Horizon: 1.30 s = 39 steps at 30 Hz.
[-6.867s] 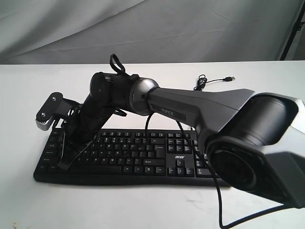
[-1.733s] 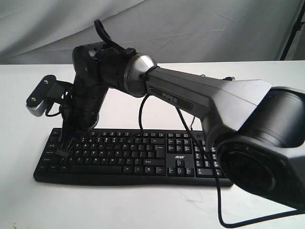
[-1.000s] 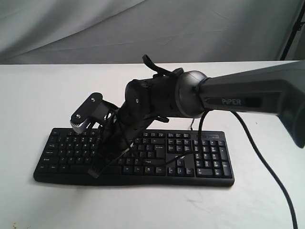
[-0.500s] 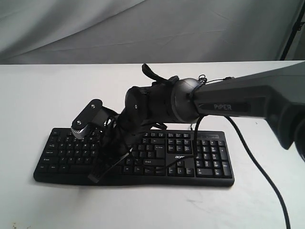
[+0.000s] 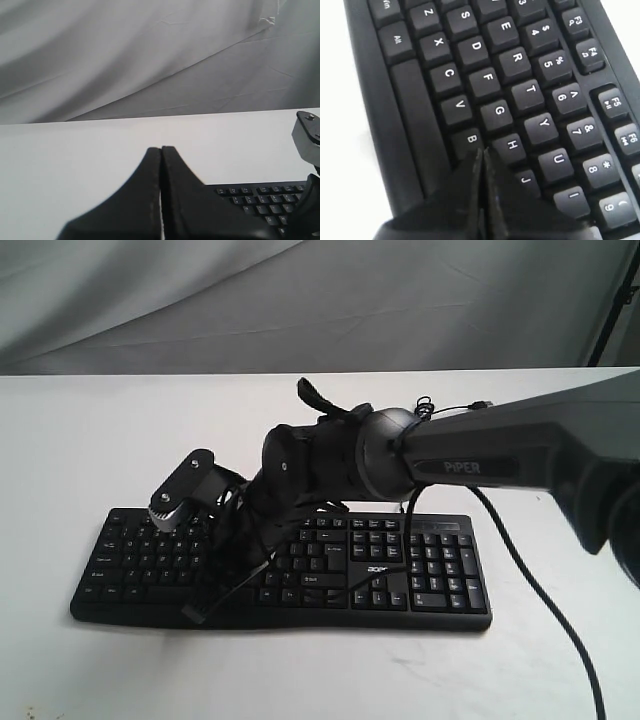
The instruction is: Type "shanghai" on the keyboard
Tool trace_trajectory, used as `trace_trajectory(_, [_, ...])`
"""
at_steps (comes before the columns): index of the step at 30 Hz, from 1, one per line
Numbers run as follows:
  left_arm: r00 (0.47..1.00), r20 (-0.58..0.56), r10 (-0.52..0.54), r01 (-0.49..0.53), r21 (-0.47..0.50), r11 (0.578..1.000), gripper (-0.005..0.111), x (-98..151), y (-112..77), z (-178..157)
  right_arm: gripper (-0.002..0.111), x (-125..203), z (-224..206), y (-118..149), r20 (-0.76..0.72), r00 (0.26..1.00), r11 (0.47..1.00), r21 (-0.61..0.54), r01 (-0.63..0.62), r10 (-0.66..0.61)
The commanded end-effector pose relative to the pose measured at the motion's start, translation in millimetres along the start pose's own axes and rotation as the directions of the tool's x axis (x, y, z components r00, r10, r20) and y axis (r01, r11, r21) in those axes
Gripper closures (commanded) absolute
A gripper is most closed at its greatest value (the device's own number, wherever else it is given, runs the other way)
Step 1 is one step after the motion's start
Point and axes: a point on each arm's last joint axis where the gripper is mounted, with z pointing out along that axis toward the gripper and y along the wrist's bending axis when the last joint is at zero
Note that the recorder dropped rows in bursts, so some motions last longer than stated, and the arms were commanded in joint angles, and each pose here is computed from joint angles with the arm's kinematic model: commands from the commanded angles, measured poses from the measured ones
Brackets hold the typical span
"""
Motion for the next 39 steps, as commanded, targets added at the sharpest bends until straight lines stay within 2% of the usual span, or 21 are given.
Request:
trace_trajectory(1, [1.000, 0.006, -0.004, 0.004, 0.007, 1.000, 0.107, 0.0, -0.4, -0.1, 0.108, -17.8, -17.0, -4.3, 0.059, 0.998, 0.999, 0.023, 0.033, -0.034])
trace_trajectory(6, [1.000, 0.006, -0.004, 0.004, 0.007, 1.000, 0.107, 0.0, -0.4, -0.1, 0.108, -34.4, -6.7, -10.0, 0.053, 0.997, 0.998, -0.001, 0.059, -0.059])
trace_trajectory(39, [1.000, 0.006, -0.004, 0.004, 0.007, 1.000, 0.107, 0.0, -0.4, -0.1, 0.108, -28.1, 14.0, -13.6, 0.026, 0.997, 0.998, 0.003, 0.070, -0.070])
